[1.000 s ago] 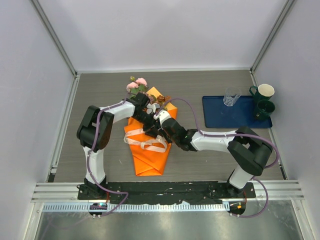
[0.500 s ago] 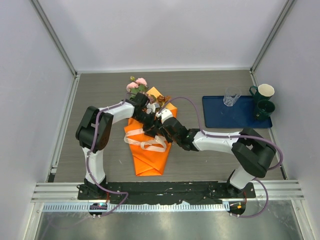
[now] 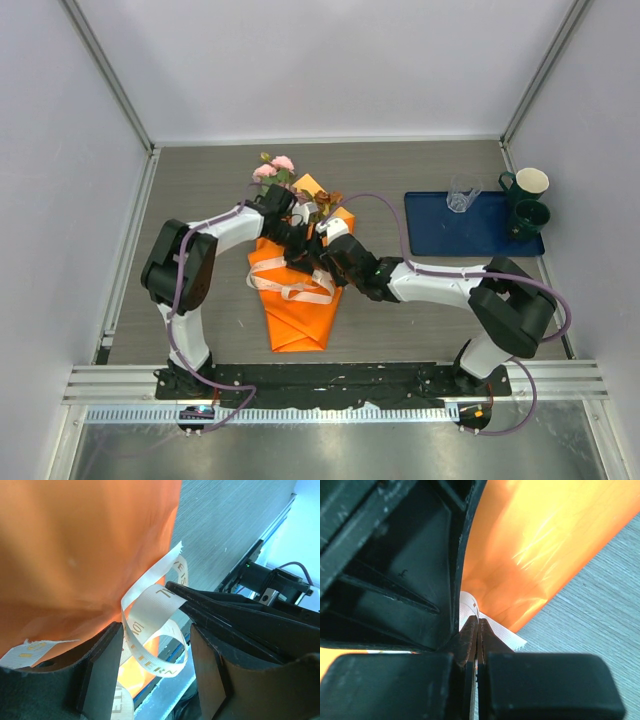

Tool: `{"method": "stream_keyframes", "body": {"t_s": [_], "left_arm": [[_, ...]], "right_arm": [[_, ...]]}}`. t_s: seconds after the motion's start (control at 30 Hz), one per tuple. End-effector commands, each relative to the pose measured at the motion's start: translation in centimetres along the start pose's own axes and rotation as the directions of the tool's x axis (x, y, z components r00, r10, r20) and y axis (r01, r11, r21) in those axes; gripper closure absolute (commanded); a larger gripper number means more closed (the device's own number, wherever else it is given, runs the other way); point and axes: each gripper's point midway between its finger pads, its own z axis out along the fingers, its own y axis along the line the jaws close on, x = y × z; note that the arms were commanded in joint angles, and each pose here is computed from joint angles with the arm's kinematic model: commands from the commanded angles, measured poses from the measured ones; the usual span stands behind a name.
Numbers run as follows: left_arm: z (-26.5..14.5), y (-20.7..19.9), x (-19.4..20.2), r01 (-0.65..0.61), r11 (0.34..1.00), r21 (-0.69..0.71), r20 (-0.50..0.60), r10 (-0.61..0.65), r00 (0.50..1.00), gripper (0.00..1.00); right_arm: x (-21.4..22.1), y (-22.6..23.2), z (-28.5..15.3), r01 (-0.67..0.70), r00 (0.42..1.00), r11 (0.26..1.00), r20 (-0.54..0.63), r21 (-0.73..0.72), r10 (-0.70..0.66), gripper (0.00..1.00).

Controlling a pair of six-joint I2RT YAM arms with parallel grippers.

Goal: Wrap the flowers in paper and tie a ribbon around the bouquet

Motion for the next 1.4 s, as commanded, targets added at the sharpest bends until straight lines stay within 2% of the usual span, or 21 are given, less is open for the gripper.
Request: {"method": "stream_keyframes", "body": {"t_s": [0.0,0.13,0.27,0.4,0.47,0.57,0.6,0.67,0.77,0.97,1.1,1.17,1.2,1.33,1.37], "left_arm": [[0.0,-0.3,0.1,-0.063,0.997,-0.042,0.017,0.064,0.998,0.40],[0.5,0.2,0.0,-0.058,0.997,-0.056,0.016,0.059,0.998,0.42],[0.9,1.0,-0.2,-0.039,0.996,-0.086,0.009,0.040,0.999,0.51],[1.0,2.2,-0.6,-0.016,0.990,-0.143,0.020,0.019,1.000,0.79],[1.1,2.2,-0.8,-0.008,0.990,-0.138,0.019,0.011,1.000,0.87],[1.1,1.5,-0.8,-0.016,0.994,-0.111,0.008,0.017,1.000,0.94],[1.0,1.4,-0.8,-0.019,0.994,-0.105,0.007,0.020,1.000,0.95],[0.9,0.8,-0.4,-0.020,0.997,-0.073,-0.016,0.019,1.000,1.00],[0.8,-0.3,0.0,-0.011,1.000,0.008,-0.034,0.012,0.999,1.00],[0.7,-1.3,1.3,0.018,0.995,0.103,-0.093,-0.008,0.996,1.00],[0.5,-1.6,1.6,0.052,0.988,0.148,-0.105,-0.037,0.994,1.00],[0.4,-1.8,1.4,0.064,0.984,0.167,-0.100,-0.047,0.994,1.00],[0.4,-1.8,1.4,0.064,0.983,0.169,-0.096,-0.048,0.994,1.00],[0.1,-1.5,1.4,0.071,0.984,0.163,-0.099,-0.056,0.994,1.00],[0.1,-1.4,1.5,0.070,0.984,0.164,-0.099,-0.055,0.994,1.00]], "right_arm": [[-2.2,0.2,-0.8,-0.084,0.995,0.996,0.057,-0.031,0.086,1.00],[-2.5,0.8,-0.6,-0.098,0.994,0.993,0.048,-0.059,0.101,1.00],[-2.3,0.5,-0.4,-0.106,0.993,0.993,0.044,-0.047,0.108,1.00],[-2.2,-0.3,-0.5,-0.117,0.992,0.993,0.045,-0.018,0.118,1.00],[-2.5,-0.9,-0.6,-0.126,0.991,0.992,0.046,-0.004,0.126,0.98],[-2.5,-1.5,-0.9,-0.124,0.992,0.992,0.028,0.026,0.123,0.89],[-2.3,-1.7,-1.1,-0.121,0.993,0.992,0.005,0.038,0.121,0.83],[-2.2,-1.4,-1.4,-0.118,0.993,0.993,-0.024,0.023,0.119,0.76],[-1.6,-0.3,-2.4,-0.133,0.990,0.990,-0.063,-0.043,0.130,0.69],[-1.1,1.0,-4.7,-0.267,0.962,0.957,-0.091,-0.114,0.258,0.57],[-0.5,2.2,-5.9,-0.343,0.938,0.924,-0.119,-0.172,0.326,0.57],[-1.2,3.3,-6.3,-0.335,0.942,0.905,-0.082,-0.262,0.325,0.60],[-0.3,3.4,-6.5,-0.325,0.946,0.903,-0.090,-0.281,0.313,0.62],[0.3,3.5,-6.4,-0.180,0.983,0.929,-0.036,-0.323,0.177,0.65],[-0.1,3.5,-5.9,-0.115,0.992,0.936,0.006,-0.332,0.124,0.65]]}}
